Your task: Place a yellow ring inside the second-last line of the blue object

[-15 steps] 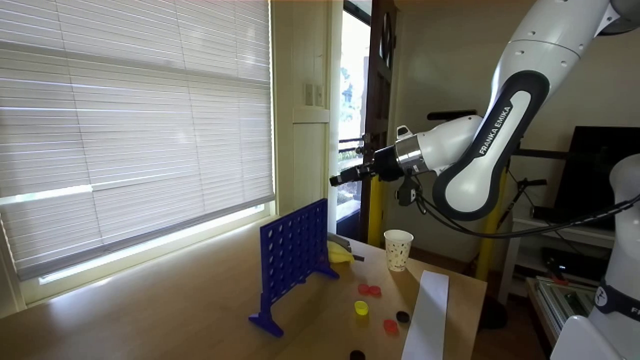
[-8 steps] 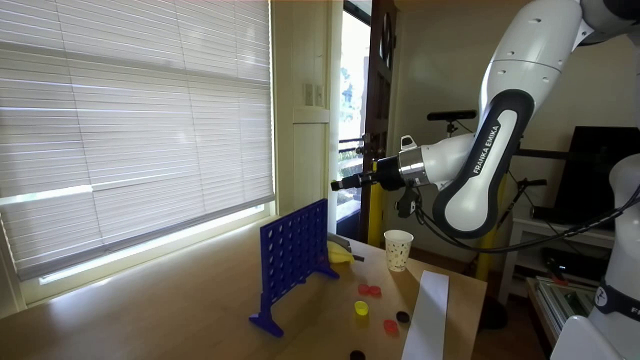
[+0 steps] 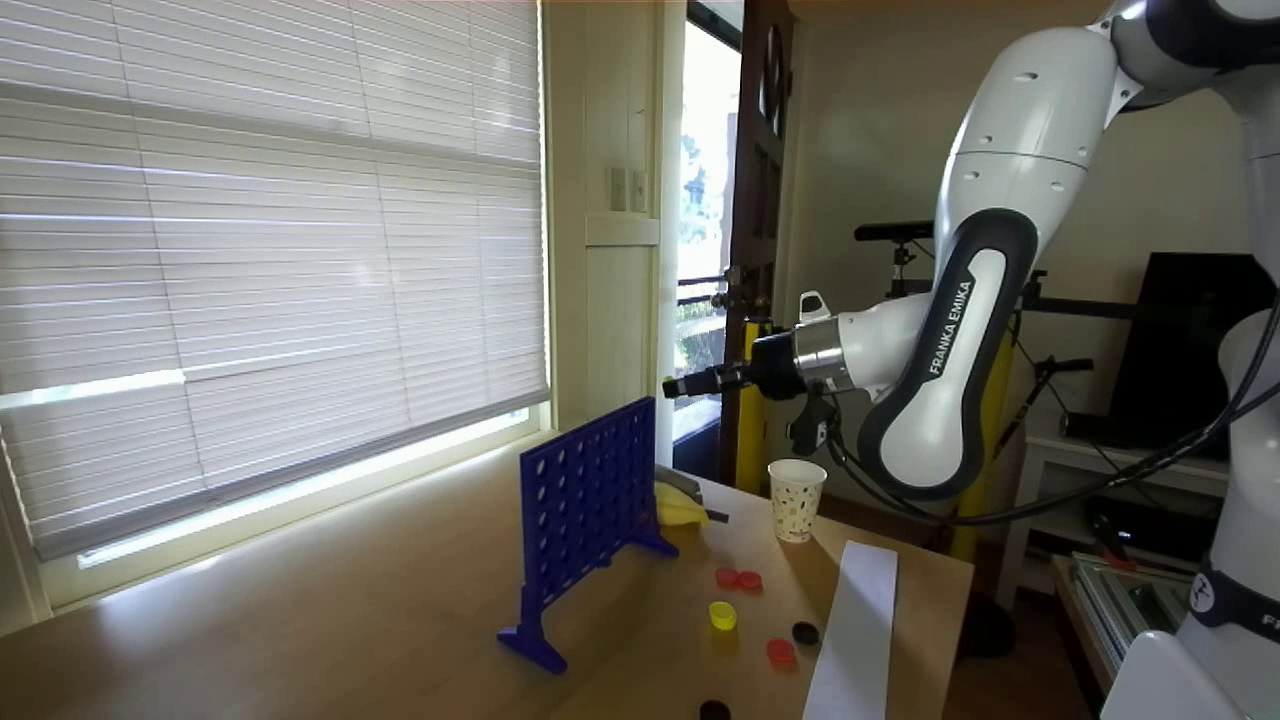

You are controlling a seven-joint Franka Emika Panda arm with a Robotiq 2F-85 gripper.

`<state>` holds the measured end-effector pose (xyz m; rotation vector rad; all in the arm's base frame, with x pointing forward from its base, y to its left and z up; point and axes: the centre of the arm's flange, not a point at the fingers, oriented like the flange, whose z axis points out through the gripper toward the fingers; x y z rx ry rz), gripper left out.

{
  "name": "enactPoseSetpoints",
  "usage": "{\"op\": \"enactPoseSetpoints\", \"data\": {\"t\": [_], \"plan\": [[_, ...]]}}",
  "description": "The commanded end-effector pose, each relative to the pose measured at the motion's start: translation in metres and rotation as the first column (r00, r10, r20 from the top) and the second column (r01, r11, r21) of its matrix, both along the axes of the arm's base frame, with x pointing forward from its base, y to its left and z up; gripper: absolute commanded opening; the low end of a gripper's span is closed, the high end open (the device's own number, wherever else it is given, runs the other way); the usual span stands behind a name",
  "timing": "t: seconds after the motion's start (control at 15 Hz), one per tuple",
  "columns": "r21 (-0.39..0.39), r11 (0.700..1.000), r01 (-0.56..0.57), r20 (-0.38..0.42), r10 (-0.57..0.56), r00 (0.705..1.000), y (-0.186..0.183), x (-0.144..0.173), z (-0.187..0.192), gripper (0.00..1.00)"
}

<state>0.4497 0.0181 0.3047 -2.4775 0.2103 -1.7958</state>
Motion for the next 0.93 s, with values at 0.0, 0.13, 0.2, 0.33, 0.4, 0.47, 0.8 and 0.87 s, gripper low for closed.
{"op": "enactPoseSetpoints", "data": {"t": [0.0,0.13,0.2,0.33,0.4,0.47,0.8,0.87], "plan": [[-0.008,1.0,-0.009,0.032,0.009,0.999,-0.002,0.012,-0.007,0.11],[-0.012,1.0,-0.009,0.038,0.009,0.999,-0.003,0.018,-0.008,0.11],[-0.011,1.0,-0.007,0.04,0.007,0.999,-0.004,0.02,-0.008,0.11],[-0.014,1.0,-0.01,0.044,0.011,0.999,-0.004,0.026,-0.009,0.11],[-0.017,1.0,-0.014,0.046,0.014,0.999,-0.004,0.028,-0.01,0.11],[-0.021,1.0,-0.015,0.048,0.016,0.999,-0.003,0.03,-0.01,0.11],[-0.033,0.999,-0.037,0.047,0.039,0.998,0.0,0.039,-0.014,0.11],[-0.035,0.999,-0.04,0.049,0.042,0.998,0.0,0.04,-0.014,0.11]]}}
